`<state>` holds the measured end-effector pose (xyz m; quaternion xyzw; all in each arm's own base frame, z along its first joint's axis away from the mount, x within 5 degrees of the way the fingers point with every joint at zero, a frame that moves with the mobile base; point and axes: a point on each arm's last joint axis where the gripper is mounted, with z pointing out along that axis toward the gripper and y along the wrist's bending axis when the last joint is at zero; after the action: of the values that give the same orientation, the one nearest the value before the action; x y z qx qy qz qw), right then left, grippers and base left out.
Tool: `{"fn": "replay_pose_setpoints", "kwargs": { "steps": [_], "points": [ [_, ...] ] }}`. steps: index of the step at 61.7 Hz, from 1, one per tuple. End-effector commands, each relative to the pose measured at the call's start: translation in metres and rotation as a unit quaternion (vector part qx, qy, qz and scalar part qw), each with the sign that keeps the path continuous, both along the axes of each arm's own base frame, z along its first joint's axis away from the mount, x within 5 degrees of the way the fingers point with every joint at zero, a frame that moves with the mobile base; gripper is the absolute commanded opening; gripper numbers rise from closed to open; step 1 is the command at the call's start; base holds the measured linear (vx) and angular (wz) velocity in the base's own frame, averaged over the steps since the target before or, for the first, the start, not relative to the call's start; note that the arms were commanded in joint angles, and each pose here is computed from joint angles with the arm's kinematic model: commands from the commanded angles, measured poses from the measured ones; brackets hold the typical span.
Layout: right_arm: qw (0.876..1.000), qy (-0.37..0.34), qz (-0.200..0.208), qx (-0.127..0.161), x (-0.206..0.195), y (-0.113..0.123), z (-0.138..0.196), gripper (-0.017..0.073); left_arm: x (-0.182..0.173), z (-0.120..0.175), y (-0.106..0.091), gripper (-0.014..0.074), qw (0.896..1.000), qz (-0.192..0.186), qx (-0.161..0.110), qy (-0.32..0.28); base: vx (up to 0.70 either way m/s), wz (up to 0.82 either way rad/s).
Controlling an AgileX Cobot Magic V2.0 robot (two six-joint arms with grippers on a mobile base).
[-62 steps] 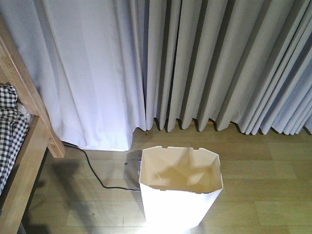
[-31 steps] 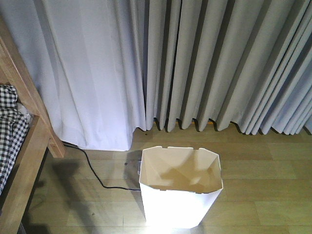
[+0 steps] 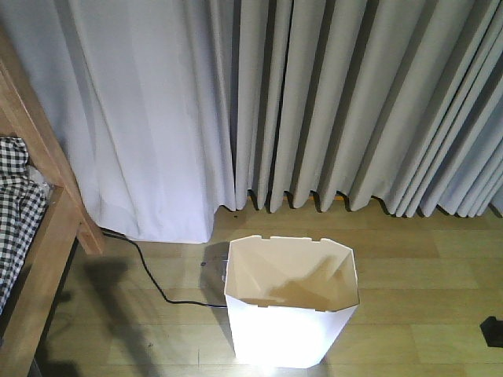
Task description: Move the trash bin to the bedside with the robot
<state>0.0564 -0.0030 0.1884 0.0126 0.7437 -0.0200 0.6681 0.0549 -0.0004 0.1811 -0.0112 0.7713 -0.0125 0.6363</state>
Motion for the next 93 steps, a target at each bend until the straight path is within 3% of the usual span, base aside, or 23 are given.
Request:
{"fn": "replay_pose_setpoints", "kwargs": {
  "steps": [1, 93],
  "points": [
    [0.998, -0.061, 0.004, -0.013, -0.0004, 0.0007, 0.0089, -0.0009, 0.0007, 0.0007, -0.0001, -0.0007, 0.999, 0.000, -0.004, -0.032, 0.00, 0.00],
    [0.997, -0.070, 0.004, -0.010, -0.0004, 0.0007, 0.0106, -0.0009, 0.0007, 0.0007, -0.0001, -0.0007, 0.999, 0.000, -0.004, -0.032, 0.00, 0.00]
  ]
}}
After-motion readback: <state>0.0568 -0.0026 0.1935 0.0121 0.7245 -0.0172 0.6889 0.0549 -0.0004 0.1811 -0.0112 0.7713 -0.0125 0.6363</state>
